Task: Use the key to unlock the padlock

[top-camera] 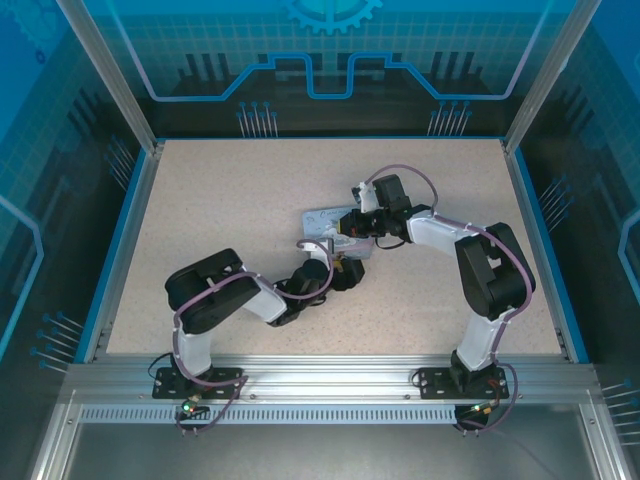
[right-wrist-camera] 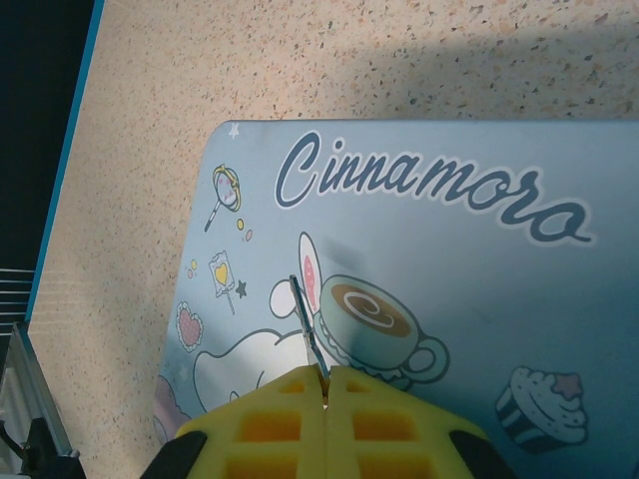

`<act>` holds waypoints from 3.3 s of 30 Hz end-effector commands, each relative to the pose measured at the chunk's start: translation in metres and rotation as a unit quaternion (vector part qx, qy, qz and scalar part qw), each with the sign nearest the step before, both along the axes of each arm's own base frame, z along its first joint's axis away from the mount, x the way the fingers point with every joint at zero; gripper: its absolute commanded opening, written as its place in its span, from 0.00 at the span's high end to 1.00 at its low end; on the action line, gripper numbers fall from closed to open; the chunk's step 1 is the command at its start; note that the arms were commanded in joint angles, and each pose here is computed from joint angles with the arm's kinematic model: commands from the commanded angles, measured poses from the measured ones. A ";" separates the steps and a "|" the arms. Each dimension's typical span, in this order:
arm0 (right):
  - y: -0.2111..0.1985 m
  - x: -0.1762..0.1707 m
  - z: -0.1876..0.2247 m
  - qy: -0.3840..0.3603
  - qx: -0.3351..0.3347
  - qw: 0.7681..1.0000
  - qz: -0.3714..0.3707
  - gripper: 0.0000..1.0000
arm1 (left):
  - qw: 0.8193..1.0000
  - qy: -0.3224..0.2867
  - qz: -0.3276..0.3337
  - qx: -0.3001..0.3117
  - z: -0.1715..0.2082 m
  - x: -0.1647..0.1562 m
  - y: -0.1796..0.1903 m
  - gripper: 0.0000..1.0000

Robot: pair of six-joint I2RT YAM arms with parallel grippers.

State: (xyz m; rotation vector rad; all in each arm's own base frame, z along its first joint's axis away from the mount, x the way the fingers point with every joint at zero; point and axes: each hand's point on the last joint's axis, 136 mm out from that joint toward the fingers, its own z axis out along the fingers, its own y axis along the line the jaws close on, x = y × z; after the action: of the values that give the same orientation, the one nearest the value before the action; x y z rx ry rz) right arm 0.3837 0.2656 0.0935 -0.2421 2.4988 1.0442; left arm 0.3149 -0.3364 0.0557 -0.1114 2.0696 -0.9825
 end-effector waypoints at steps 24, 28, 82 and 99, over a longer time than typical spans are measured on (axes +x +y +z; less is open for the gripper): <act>-0.002 -0.013 -0.022 0.040 -0.009 0.999 0.006 1.00 | 0.998 -0.007 0.035 -0.060 0.021 0.018 -0.011 0.42; -0.002 -0.013 -0.022 0.041 -0.009 0.999 0.007 1.00 | 0.997 -0.009 0.040 -0.064 0.024 0.020 -0.011 0.46; -0.016 -0.001 0.054 -0.058 0.039 0.998 0.002 1.00 | 0.997 0.047 0.059 -0.032 0.013 0.023 -0.001 0.99; -0.071 -0.128 0.023 0.008 0.073 0.995 0.074 1.00 | 0.990 0.087 -0.020 -0.110 0.050 0.024 0.004 1.00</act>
State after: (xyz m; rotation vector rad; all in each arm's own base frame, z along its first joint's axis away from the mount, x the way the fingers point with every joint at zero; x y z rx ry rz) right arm 0.2697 0.1930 0.1259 -0.3797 2.4103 1.2048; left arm 0.3449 -0.3263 0.0804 -0.3209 2.1595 -1.1463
